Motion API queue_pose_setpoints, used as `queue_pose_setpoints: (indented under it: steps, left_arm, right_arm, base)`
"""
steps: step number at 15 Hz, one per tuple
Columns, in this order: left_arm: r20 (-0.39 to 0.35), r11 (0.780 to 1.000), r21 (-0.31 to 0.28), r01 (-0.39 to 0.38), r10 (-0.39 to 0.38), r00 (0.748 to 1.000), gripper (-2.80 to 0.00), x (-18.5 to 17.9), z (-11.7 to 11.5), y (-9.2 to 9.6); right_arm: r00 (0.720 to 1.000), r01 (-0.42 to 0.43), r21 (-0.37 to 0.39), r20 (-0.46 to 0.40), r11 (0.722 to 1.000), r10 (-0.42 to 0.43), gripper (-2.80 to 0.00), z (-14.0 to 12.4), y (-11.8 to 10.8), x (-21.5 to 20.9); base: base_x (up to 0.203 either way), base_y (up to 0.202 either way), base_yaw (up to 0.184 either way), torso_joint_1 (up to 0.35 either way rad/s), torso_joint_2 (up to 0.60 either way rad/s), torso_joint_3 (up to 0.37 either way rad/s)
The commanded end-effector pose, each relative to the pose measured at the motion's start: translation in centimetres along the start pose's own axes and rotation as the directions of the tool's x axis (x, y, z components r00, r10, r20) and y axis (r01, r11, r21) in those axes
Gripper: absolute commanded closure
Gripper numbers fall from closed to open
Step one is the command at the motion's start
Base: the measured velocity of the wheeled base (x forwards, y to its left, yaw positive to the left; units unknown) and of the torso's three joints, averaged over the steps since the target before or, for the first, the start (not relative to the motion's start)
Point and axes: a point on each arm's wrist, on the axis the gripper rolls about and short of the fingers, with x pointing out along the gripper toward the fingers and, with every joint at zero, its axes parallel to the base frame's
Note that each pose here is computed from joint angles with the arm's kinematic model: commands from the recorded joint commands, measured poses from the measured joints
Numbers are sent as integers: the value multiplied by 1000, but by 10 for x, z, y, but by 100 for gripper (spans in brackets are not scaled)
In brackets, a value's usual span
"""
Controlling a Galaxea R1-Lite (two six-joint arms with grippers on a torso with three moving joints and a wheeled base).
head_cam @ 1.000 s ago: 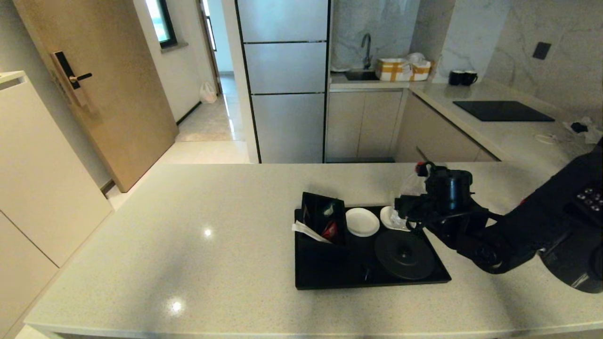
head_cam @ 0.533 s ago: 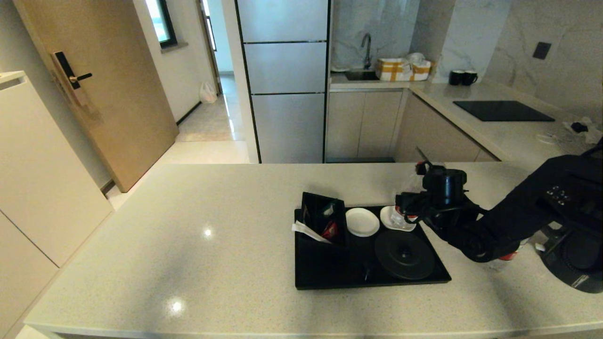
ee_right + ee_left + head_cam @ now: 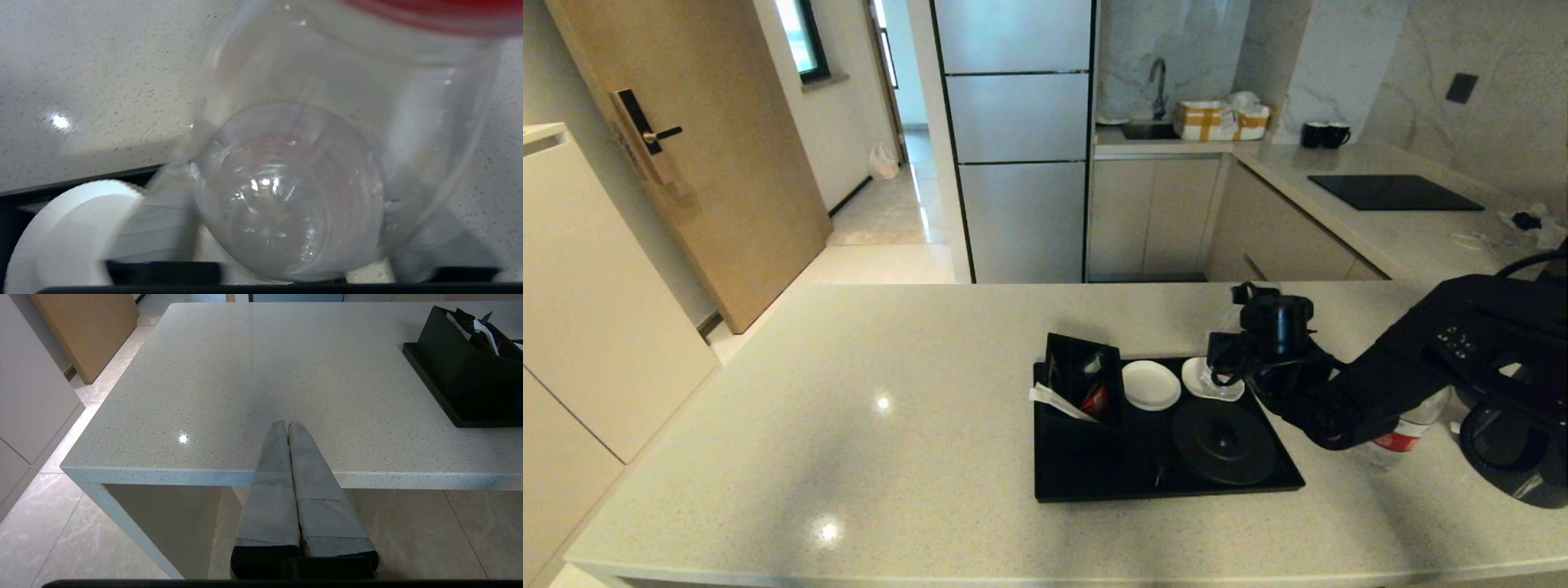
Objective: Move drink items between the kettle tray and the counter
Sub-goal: Pick up the bottled water
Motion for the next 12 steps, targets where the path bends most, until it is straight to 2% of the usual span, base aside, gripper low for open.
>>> queue_pose_setpoints:
  steps: [1, 6, 12]
  left_arm:
    - [-1, 1000, 1, -1, 1, 1000, 0, 0, 0, 0]
    - [1, 1000, 1, -1, 1, 1000, 0, 0, 0, 0]
    - [0, 1000, 1, -1, 1, 1000, 0, 0, 0, 0]
  right_arm:
    - [1000, -2, 6, 11, 1000, 2, 0, 5, 0, -4]
    - [1000, -2, 5, 11, 1000, 2, 0, 17, -7, -24]
    - [994, -70, 49, 93, 996, 66, 0, 81, -16, -107]
  base:
    - [0, 0, 0, 0, 0, 0]
    - [0, 0, 0, 0, 0, 0]
    - [0, 0, 0, 0, 0, 0]
